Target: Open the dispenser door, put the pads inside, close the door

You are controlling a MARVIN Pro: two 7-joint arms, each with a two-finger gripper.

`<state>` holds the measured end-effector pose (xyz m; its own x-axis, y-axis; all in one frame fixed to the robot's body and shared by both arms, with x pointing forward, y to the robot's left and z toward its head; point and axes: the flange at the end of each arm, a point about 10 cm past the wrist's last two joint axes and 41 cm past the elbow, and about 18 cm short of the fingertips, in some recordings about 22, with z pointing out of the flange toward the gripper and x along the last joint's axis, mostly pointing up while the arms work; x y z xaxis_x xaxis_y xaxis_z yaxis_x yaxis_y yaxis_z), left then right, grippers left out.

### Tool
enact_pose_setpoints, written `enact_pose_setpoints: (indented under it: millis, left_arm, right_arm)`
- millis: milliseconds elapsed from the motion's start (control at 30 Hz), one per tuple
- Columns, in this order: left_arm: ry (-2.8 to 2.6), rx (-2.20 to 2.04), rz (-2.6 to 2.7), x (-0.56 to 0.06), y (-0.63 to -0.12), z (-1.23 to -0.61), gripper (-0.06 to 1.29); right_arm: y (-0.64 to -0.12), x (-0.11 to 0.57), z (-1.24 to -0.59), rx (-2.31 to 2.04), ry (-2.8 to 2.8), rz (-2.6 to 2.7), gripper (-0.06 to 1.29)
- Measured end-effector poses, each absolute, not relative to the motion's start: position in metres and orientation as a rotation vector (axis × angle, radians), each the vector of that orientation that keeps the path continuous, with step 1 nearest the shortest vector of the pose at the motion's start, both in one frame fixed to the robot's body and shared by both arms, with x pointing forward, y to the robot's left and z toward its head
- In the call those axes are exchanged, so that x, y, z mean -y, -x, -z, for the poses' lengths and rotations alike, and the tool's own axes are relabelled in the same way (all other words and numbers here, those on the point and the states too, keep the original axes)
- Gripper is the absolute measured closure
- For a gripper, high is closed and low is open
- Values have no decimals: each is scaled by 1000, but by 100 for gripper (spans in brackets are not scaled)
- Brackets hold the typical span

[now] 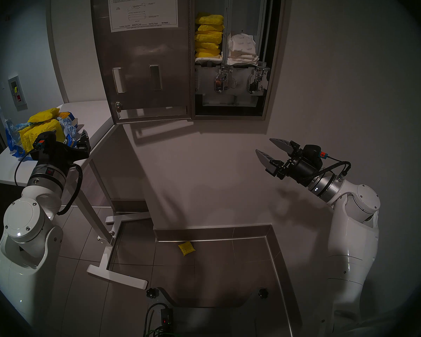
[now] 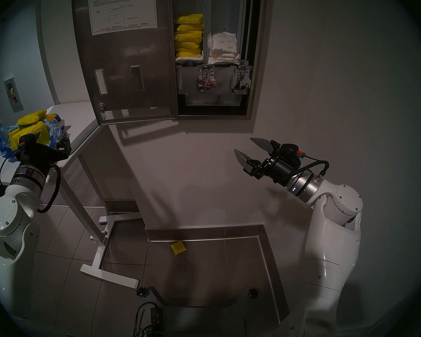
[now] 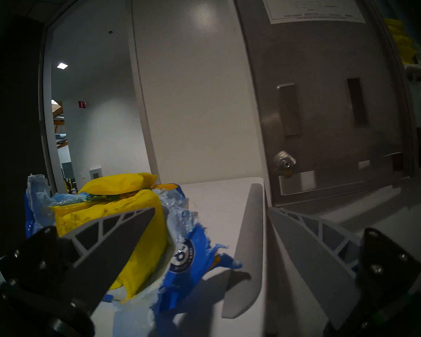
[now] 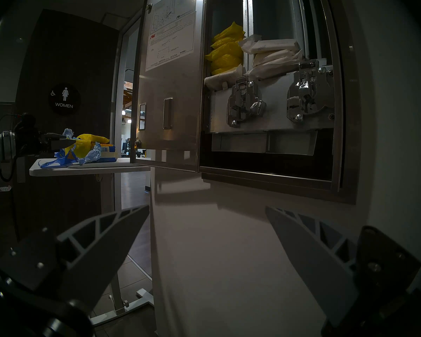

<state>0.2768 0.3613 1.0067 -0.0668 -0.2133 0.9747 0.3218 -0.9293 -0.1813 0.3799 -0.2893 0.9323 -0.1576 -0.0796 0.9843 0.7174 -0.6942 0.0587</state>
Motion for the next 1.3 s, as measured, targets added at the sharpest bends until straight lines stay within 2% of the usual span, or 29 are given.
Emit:
enact_pose_setpoints:
  millis: [867, 1300]
  left_arm:
    - [1833, 266, 2010, -411, -251, -1012, -3]
    - [1922, 288, 1958, -430, -256, -982, -3]
  right_arm:
    - [-380, 289, -932, 730, 1569, 1903, -1]
    - [-380, 289, -932, 730, 1570, 1902, -1]
